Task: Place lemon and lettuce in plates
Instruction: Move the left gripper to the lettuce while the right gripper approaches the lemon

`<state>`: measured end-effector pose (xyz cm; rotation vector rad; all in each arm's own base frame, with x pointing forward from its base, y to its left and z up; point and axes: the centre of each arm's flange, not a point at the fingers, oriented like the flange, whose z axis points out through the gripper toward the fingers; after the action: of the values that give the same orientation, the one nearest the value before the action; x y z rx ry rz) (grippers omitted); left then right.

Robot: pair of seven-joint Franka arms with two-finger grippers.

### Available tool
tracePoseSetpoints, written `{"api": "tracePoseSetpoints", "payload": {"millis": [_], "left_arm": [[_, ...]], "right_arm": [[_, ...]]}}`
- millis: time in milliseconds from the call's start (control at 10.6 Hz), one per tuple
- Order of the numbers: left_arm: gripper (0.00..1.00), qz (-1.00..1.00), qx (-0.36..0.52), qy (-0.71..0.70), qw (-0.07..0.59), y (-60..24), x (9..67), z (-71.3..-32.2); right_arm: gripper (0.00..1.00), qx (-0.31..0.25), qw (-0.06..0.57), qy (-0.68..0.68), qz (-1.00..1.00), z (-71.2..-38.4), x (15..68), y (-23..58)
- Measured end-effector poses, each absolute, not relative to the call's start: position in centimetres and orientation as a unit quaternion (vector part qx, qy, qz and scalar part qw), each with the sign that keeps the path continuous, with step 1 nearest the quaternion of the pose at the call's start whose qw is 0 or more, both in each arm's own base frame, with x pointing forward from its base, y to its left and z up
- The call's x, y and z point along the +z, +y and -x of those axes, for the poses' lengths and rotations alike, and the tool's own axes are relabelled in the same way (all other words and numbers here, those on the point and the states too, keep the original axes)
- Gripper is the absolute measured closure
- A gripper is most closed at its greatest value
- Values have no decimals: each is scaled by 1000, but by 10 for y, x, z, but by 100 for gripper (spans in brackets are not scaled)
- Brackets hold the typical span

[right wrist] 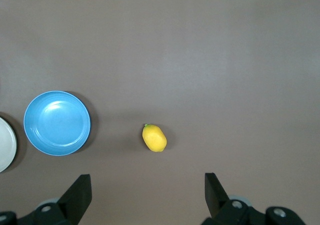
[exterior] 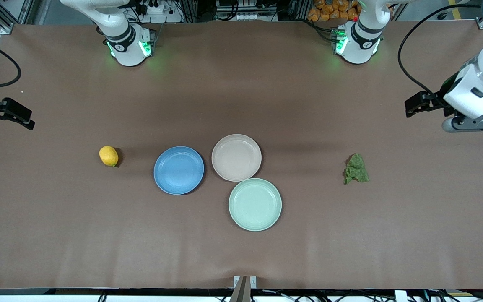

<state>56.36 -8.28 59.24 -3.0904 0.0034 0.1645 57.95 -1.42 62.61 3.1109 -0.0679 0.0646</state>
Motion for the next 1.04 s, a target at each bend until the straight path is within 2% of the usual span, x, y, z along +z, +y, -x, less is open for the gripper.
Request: {"api": "tracePoseSetpoints", "payload": {"millis": [471,1036], "left_arm": [[0,996,85,15,34,-95,550,-577],[0,993,100,41,53,-116,474,-591]], "right_arm": [[0,11,15,-24,-1000,-589,608,-16],[0,6,15,-21,-1000,-595,575,-16]]}}
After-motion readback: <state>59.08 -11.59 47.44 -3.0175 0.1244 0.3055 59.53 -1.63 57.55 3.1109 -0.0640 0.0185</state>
